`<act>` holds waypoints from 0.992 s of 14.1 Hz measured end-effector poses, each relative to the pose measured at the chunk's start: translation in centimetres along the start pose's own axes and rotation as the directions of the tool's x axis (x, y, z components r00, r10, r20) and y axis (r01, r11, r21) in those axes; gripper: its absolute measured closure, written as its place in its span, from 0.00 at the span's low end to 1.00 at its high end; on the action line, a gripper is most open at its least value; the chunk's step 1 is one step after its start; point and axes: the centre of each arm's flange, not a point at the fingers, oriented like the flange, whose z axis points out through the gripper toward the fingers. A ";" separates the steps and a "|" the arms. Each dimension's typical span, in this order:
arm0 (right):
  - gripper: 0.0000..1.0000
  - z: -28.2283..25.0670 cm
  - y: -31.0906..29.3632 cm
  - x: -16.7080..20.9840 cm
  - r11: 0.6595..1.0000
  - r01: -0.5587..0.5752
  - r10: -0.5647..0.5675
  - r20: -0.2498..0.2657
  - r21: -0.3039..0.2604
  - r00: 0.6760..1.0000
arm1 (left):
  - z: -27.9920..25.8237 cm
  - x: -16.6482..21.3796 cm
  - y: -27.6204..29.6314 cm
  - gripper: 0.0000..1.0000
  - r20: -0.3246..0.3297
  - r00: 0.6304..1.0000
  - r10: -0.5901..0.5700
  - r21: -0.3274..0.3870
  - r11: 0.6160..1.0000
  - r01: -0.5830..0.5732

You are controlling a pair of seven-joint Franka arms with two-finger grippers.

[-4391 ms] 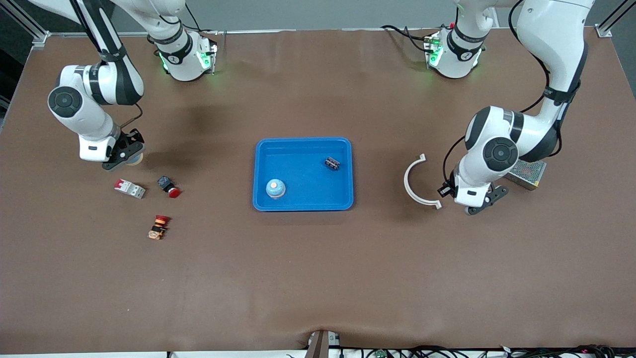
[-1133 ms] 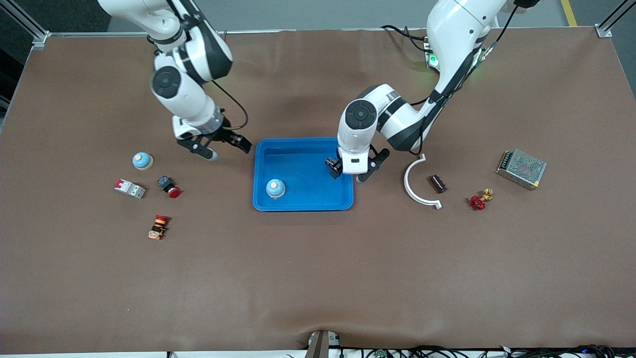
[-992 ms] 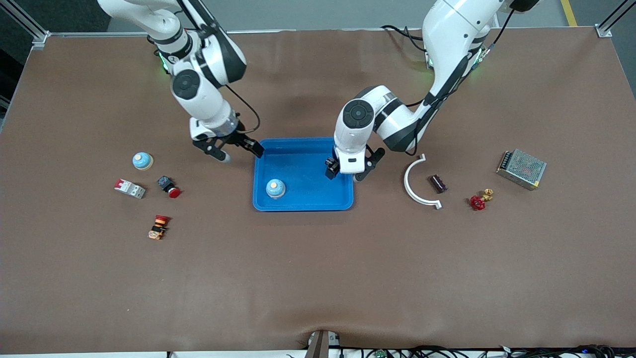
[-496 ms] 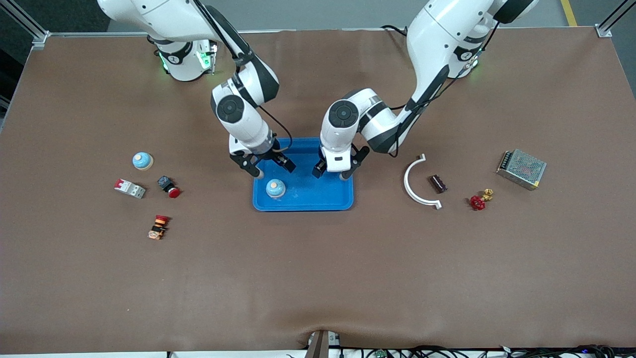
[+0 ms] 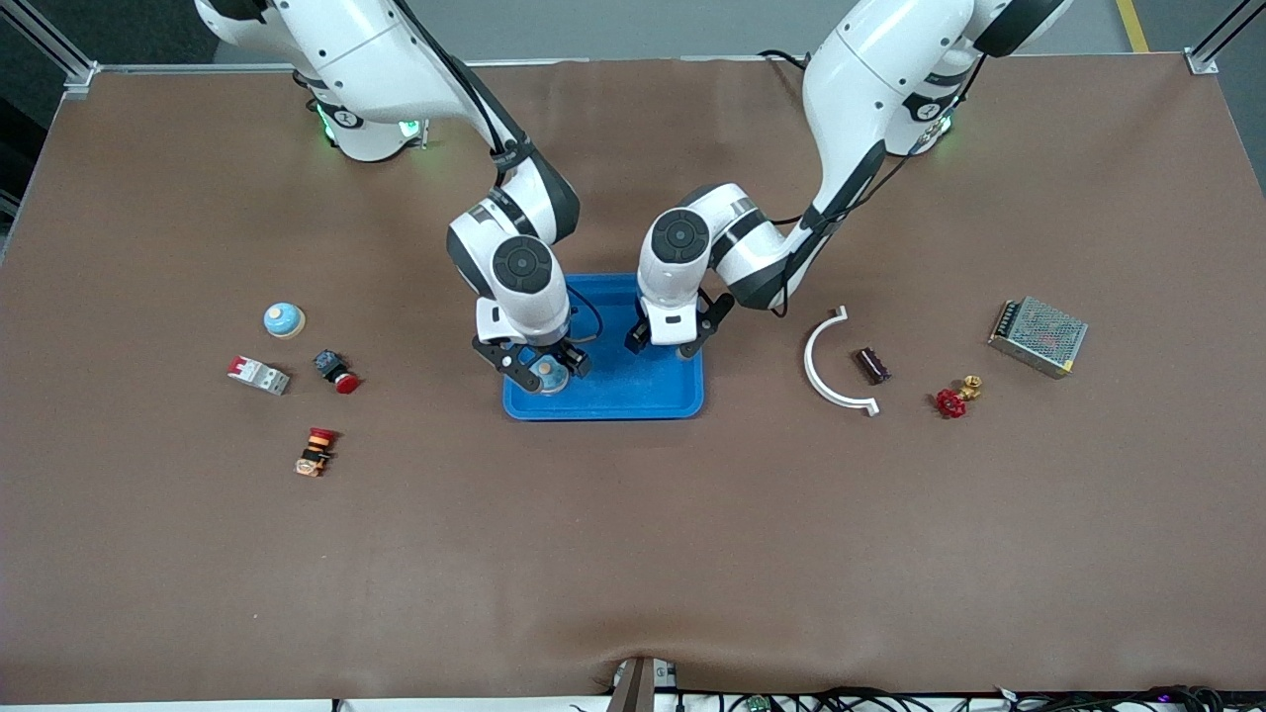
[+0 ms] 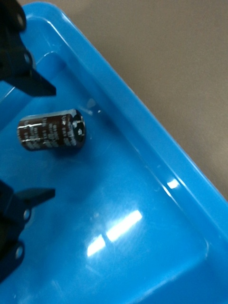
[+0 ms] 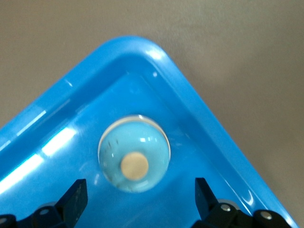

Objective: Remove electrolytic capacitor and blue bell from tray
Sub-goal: 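Grip the second capacitor with the left gripper while the right gripper grips the bell, then carry the capacitor beside the first one while the right gripper carries the bell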

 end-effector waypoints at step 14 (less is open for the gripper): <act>0.15 0.5 -0.1 1.9 1.000 -0.017 0.017 -0.015 -0.001 1.000 | -7.8 8.0 2.8 0.66 -0.167 0.984 0.054 -0.041 0.997 -0.061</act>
